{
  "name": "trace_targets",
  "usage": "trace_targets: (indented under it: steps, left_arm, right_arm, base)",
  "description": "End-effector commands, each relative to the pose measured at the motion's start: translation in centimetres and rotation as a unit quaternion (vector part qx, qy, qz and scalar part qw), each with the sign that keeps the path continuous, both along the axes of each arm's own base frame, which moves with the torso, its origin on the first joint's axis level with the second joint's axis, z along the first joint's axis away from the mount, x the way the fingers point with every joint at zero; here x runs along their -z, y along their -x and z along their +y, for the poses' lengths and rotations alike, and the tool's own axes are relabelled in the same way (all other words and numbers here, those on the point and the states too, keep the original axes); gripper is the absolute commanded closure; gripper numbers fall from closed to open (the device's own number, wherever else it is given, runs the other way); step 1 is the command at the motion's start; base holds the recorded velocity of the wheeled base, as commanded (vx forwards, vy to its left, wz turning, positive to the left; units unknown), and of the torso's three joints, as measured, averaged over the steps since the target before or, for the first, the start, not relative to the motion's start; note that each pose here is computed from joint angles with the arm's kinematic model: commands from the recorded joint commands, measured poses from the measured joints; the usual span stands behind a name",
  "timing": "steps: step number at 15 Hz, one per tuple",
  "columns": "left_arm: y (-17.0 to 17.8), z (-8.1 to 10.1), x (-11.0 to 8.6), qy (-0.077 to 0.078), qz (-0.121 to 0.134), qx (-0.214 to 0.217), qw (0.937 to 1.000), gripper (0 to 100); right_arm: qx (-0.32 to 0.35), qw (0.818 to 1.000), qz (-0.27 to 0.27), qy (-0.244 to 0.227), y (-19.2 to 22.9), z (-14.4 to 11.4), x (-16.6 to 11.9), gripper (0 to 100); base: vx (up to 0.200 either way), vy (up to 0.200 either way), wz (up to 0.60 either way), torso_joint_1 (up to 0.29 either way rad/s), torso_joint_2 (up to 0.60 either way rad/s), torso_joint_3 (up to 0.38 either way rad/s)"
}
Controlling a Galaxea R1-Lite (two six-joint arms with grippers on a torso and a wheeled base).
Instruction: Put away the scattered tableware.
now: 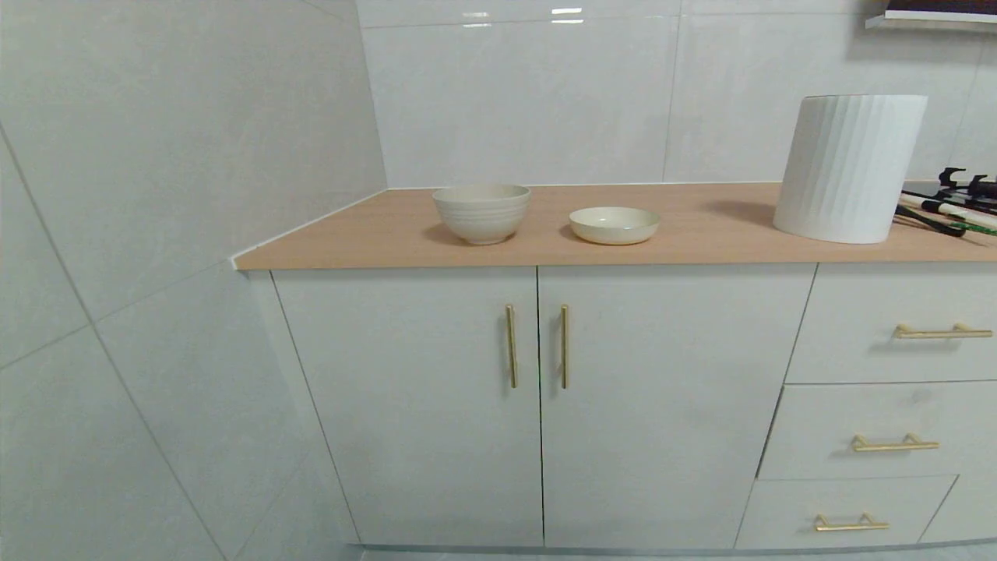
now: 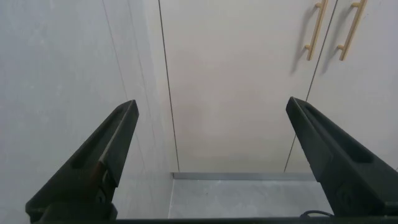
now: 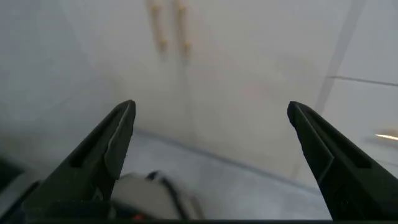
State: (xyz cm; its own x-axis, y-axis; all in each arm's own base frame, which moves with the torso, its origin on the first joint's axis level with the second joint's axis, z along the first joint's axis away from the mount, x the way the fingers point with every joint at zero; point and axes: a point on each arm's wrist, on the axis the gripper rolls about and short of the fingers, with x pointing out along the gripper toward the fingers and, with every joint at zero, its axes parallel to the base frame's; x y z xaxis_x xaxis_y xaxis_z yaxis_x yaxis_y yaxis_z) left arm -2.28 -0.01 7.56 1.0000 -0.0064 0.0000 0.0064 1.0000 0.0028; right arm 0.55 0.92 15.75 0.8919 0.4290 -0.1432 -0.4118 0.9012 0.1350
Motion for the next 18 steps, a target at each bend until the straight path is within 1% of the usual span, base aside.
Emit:
trace_targets:
  steps: [1,2,3,4,5,6,7,9,10,11,15,18]
  left_arm:
    - [0.0,0.0,0.0,0.0,0.0,0.0,1.0,0]
    - [0.0,0.0,0.0,0.001,0.0,0.0,1.0,0]
    - [0.0,0.0,0.0,0.0,0.0,0.0,1.0,0]
    - [0.0,0.0,0.0,0.0,0.0,0.0,1.0,0]
    - [0.0,0.0,0.0,0.001,0.0,0.0,1.0,0]
    - [0.0,0.0,0.0,0.0,0.0,0.0,1.0,0]
    - [0.0,0.0,0.0,0.0,0.0,0.0,1.0,0]
    - [0.0,0.0,0.0,0.0,0.0,0.0,1.0,0]
    - [0.0,0.0,0.0,0.0,0.0,0.0,1.0,0]
    - [0.0,0.0,0.0,0.0,0.0,0.0,1.0,0]
    - [0.0,0.0,0.0,0.0,0.0,0.0,1.0,0]
    - [0.0,0.0,0.0,0.0,0.0,0.0,1.0,0]
  right_arm:
    - [-0.101,0.99,0.098,-0.008,-5.4,1.1,-2.9,0]
    - [-0.123,0.986,0.114,-0.004,-6.6,1.6,-3.3,0]
    - [-0.174,0.974,0.146,0.004,-10.5,3.6,-4.1,0]
    - [-0.194,0.97,0.149,0.006,-12.4,4.8,-4.2,0]
    - [-0.215,0.965,0.148,0.006,-14.1,6.2,-4.1,0]
    - [-0.223,0.964,0.146,0.004,-15.0,6.9,-4.1,0]
    - [-0.236,0.961,0.143,-0.007,-18.2,9.0,-3.7,0]
    - [-0.25,0.96,0.125,-0.022,-22.6,12.0,-2.9,0]
    - [-0.257,0.958,0.12,-0.034,-24.5,13.5,-2.5,0]
    - [-0.259,0.956,0.129,-0.048,-25.8,14.6,-2.0,0]
    - [-0.25,0.95,0.155,-0.102,-30.6,17.4,-1.6,0]
    - [-0.249,0.948,0.171,-0.102,-32.1,18.6,0.3,0]
  base:
    - [0.0,0.0,0.0,0.0,0.0,0.0]
    - [0.0,0.0,0.0,0.0,0.0,0.0]
    - [0.0,0.0,0.0,0.0,0.0,0.0]
    - [0.0,0.0,0.0,0.0,0.0,0.0]
    - [0.0,0.0,0.0,0.0,0.0,0.0]
    - [0.0,0.0,0.0,0.0,0.0,0.0]
    - [0.0,0.0,0.0,0.0,0.0,0.0]
    - [0.0,0.0,0.0,0.0,0.0,0.0]
    - [0.0,0.0,0.0,0.0,0.0,0.0]
    - [0.0,0.0,0.0,0.0,0.0,0.0]
    - [0.0,0.0,0.0,0.0,0.0,0.0]
    - [0.0,0.0,0.0,0.0,0.0,0.0]
